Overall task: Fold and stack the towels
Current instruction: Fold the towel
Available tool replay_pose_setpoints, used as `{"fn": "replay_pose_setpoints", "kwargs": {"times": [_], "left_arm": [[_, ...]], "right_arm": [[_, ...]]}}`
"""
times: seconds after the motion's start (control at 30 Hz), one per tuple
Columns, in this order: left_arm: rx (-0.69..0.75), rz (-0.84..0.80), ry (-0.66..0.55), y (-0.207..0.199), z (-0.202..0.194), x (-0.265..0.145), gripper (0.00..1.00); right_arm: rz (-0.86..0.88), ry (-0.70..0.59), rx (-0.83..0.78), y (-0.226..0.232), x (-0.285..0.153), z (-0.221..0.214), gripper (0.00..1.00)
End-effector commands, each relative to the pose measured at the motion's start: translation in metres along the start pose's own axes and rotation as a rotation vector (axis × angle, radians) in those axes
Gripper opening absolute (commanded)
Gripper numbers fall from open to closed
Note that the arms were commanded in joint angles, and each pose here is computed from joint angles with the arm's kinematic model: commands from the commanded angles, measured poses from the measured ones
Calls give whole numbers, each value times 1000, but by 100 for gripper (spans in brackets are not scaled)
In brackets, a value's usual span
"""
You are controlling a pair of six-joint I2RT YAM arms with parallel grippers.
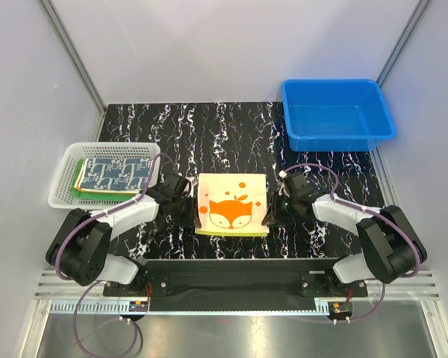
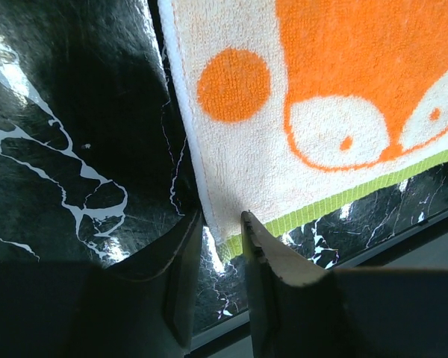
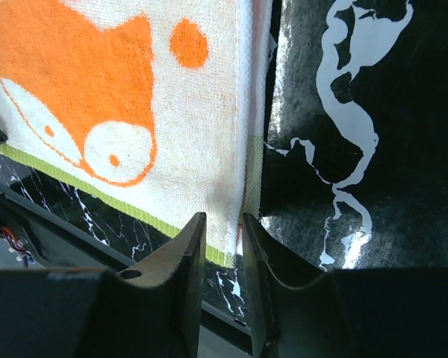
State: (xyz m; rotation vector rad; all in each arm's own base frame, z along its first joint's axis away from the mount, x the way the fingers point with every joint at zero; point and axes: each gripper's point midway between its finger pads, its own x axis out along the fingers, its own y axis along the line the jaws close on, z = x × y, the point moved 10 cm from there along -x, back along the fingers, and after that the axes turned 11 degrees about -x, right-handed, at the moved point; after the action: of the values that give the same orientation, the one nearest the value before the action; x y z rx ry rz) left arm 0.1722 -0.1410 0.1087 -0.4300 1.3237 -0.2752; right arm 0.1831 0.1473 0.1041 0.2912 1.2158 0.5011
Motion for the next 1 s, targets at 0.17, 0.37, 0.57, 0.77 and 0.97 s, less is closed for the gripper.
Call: {"fn": "replay_pose_setpoints", "kwargs": {"times": [0.17, 0.37, 0.57, 0.77, 0.97], "left_arm": [[-4, -50, -9, -4, 1, 4, 24], [-18, -54, 0, -2, -1, 6, 4], [-27, -49, 4, -3, -1, 5, 0], [-28, -51, 2, -2, -4, 4, 11], [-33, -44, 13, 2, -7, 7, 8]], "right_arm": [[5, -22, -2, 5, 4, 2, 33], [17, -19, 0, 6, 4, -2, 31], [28, -25, 8, 8, 0, -3, 31], [27, -13, 18, 5, 1, -10, 34], [43, -10, 20, 4, 4, -14, 33]]}}
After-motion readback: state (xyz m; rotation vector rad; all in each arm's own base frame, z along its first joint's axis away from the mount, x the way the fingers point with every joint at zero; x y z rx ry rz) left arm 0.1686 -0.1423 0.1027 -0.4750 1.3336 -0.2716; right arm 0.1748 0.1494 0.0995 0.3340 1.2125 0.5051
